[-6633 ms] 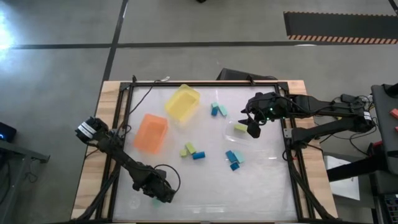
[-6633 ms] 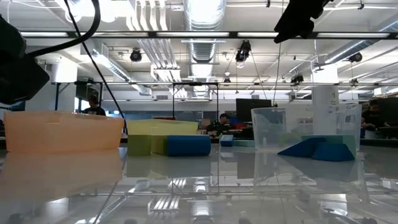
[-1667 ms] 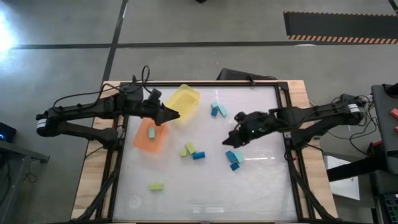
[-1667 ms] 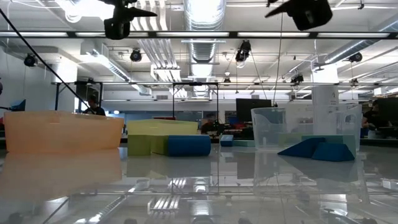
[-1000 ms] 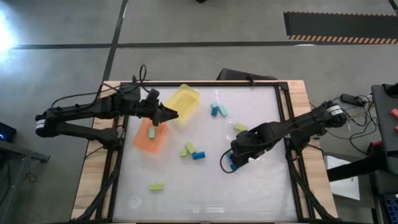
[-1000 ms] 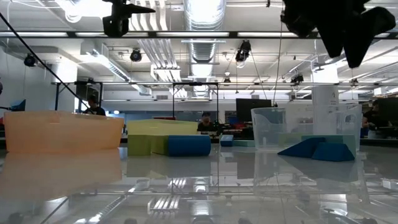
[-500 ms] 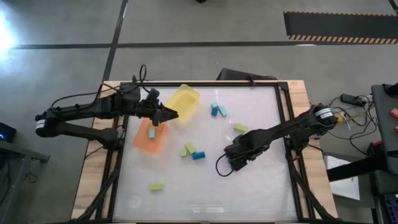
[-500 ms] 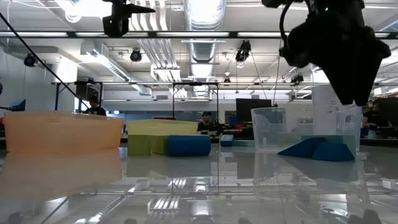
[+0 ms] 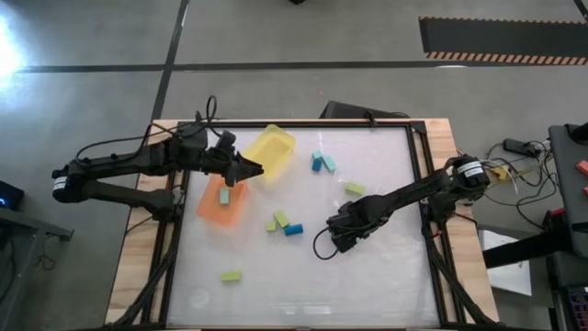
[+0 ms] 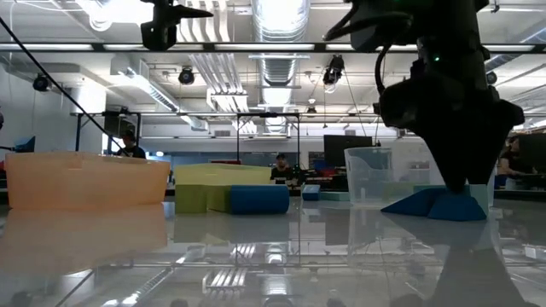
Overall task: Sort & place blocks by color
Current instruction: Put the light blue block into the orange bin
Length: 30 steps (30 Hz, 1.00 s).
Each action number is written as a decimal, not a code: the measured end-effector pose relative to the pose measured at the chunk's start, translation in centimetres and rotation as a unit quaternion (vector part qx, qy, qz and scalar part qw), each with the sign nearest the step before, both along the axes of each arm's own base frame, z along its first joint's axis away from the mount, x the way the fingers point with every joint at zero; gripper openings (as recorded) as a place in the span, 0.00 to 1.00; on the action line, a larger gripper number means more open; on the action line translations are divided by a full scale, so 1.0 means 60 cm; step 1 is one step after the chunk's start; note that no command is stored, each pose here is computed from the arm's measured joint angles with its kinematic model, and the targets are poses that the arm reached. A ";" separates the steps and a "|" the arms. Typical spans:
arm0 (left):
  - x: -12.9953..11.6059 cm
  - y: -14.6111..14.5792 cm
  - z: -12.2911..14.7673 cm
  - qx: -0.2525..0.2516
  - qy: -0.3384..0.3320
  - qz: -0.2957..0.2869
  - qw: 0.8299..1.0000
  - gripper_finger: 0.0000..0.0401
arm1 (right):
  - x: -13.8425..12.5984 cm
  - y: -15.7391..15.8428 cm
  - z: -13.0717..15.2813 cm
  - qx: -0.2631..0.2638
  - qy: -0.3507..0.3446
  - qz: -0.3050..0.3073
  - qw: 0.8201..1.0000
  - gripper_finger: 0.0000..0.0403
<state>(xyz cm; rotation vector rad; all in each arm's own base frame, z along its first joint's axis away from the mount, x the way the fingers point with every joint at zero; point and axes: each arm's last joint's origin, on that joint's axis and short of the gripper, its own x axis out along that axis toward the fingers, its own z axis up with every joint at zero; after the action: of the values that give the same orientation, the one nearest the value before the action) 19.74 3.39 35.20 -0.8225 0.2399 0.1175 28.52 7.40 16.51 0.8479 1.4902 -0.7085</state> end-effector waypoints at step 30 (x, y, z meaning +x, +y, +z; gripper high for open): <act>0.025 0.004 0.012 0.013 -0.063 -0.001 0.998 0.40 | -0.046 -0.014 0.134 0.002 -0.158 0.042 0.987 0.30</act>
<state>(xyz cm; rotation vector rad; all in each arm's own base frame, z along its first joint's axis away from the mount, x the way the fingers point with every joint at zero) 21.27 3.63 35.93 -0.8004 0.1200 0.0655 25.74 6.55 24.52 0.8511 1.2348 -0.4835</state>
